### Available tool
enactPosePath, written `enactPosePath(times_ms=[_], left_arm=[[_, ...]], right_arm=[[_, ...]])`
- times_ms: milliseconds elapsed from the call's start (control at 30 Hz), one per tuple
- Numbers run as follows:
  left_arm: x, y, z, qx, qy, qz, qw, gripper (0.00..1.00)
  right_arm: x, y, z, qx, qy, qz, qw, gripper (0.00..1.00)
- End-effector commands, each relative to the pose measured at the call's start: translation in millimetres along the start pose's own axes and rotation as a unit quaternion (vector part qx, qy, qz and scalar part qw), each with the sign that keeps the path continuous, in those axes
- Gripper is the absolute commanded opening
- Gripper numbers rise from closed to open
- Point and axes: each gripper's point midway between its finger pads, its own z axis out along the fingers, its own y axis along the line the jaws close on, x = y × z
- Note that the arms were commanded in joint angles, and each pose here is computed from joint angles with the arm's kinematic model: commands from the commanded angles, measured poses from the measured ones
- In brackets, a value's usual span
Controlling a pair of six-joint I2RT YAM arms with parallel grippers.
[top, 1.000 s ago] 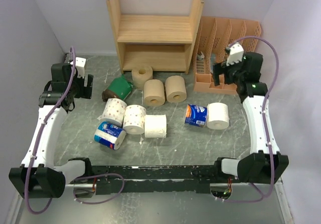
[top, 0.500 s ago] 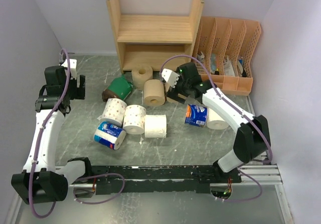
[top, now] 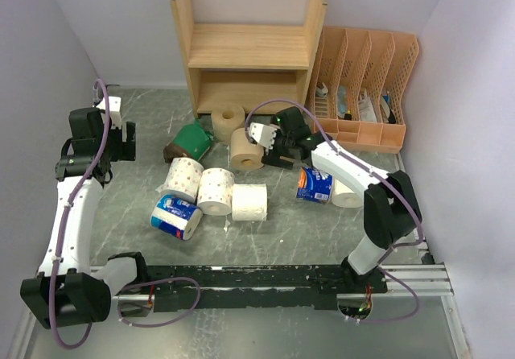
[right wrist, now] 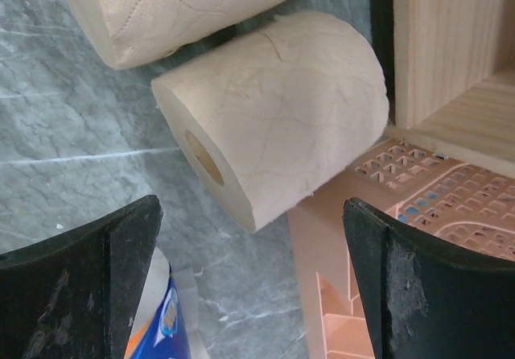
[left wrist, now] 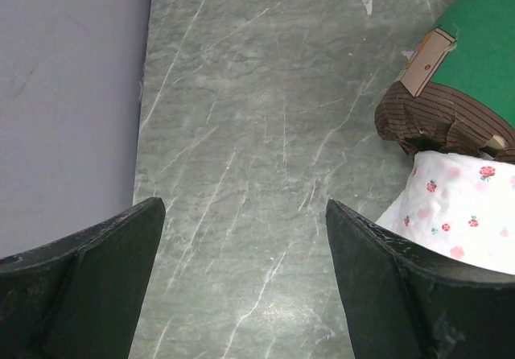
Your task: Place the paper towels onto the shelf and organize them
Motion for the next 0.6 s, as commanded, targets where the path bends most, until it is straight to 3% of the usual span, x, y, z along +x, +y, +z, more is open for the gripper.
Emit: enactPosePath(times_ms=[0, 300, 400, 500, 567], left_arm=[[-8.1, -1.5, 1.2, 0.009, -0.016, -0.005, 1.0, 0.92], [-8.7, -2.3, 1.6, 0.011, -0.015, -0.003, 1.0, 0.92], [-8.2, -3.0, 2.4, 0.014, -0.014, -0.002, 1.0, 0.92], [-7.6, -3.9, 3.7, 0.016, -0.012, -0.002, 1.0, 0.91], [-7.4, -4.2, 4.3, 0.016, -0.012, -0.002, 1.0, 0.91]], right_arm=[[-6.1, -2.9, 14.1, 0.002, -0.003, -0.01, 1.0, 0.94], [-2.1, -10.4, 42.0, 0.012, 0.023, 0.0, 1.0, 0.81], [0.6, -5.3, 48.5, 0.001, 0.032, 0.002, 0.999, 0.64], [2.6, -1.2, 50.7, -0.01, 0.04, 0.01, 0.999, 0.41], [3.9, 0.4, 50.8, -0.014, 0.046, 0.019, 0.999, 0.18]])
